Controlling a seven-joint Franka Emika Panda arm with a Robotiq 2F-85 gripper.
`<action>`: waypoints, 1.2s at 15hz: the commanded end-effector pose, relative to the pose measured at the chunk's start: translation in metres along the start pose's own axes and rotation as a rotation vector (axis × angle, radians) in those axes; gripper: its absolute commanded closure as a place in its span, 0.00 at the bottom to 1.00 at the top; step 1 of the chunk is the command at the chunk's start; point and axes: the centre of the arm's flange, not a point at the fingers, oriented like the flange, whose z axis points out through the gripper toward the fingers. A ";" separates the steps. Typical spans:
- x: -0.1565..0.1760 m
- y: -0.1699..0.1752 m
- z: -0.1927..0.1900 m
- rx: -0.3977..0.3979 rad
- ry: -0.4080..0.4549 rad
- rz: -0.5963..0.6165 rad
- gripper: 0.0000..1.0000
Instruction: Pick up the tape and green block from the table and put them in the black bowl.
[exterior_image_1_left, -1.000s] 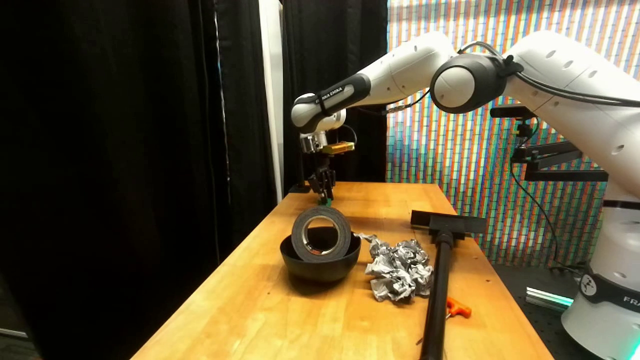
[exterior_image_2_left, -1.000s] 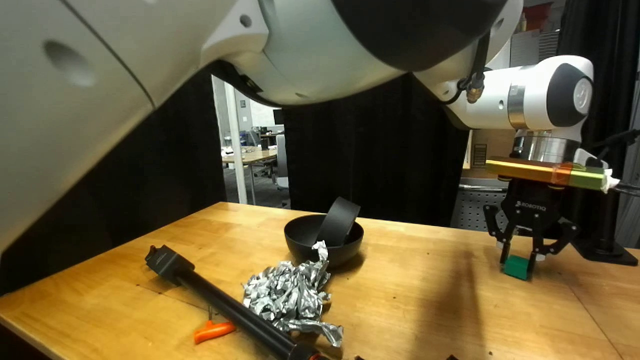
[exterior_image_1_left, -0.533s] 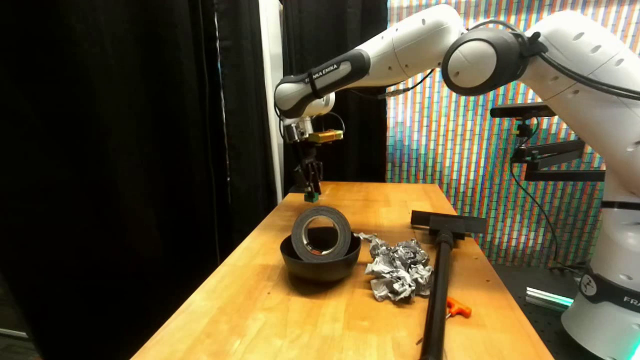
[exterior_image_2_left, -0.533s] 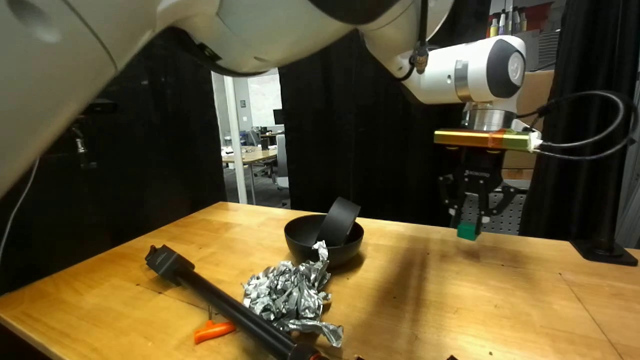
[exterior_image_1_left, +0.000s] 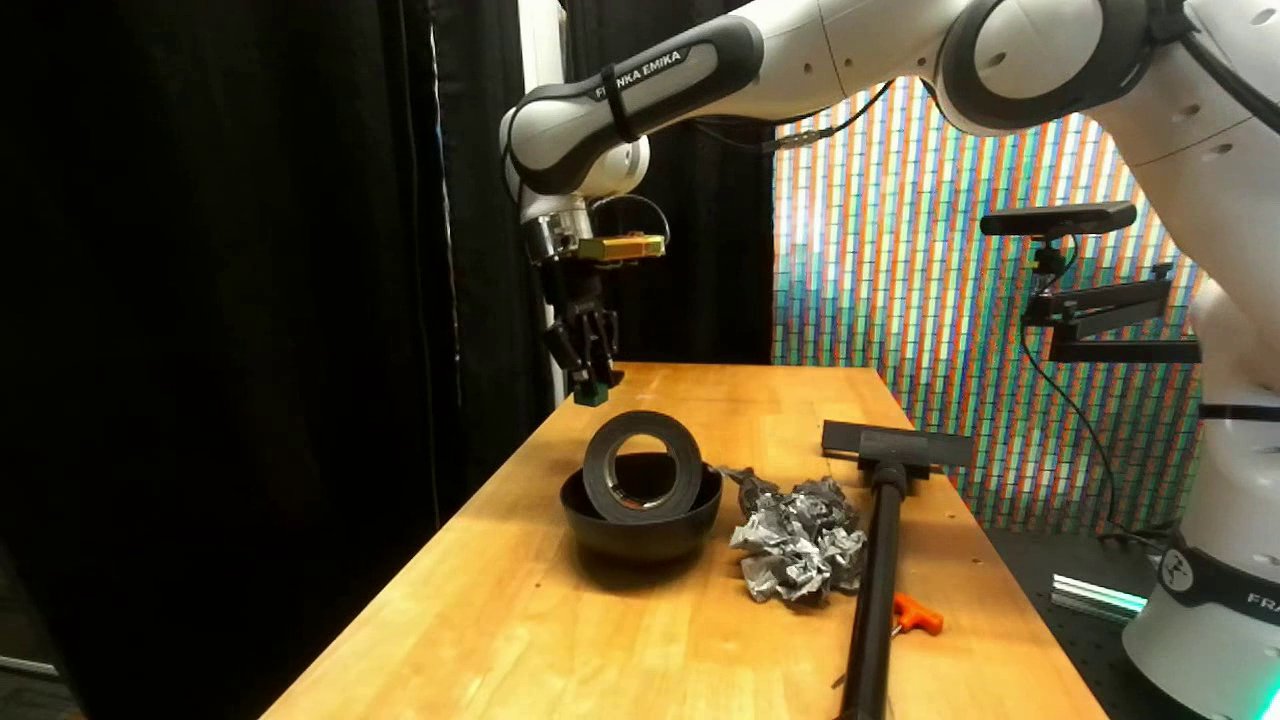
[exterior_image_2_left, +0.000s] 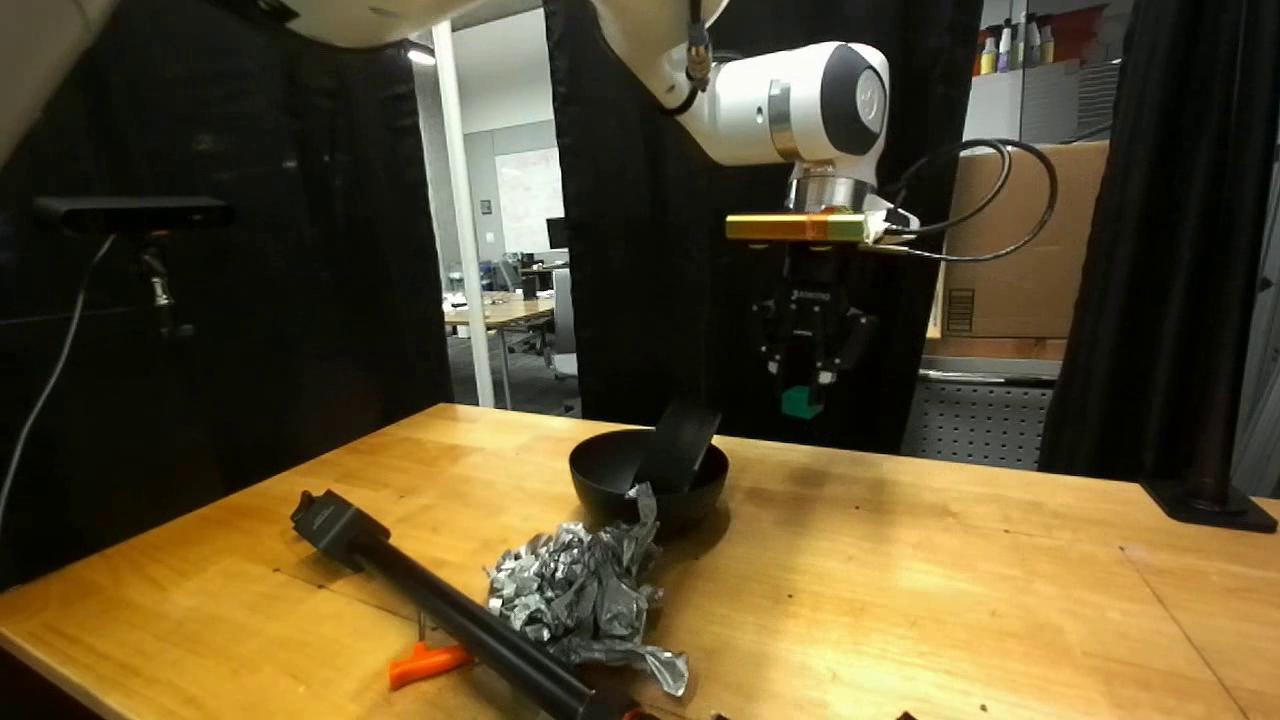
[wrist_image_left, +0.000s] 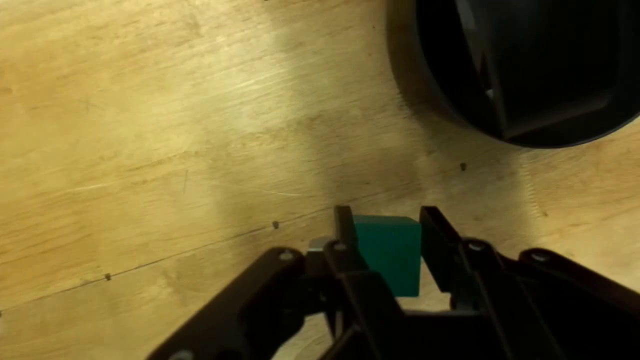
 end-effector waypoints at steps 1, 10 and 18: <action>-0.035 -0.024 -0.016 0.004 0.024 0.015 0.87; -0.090 -0.067 -0.046 0.005 0.042 0.001 0.88; -0.124 -0.089 -0.023 -0.001 -0.020 0.003 0.88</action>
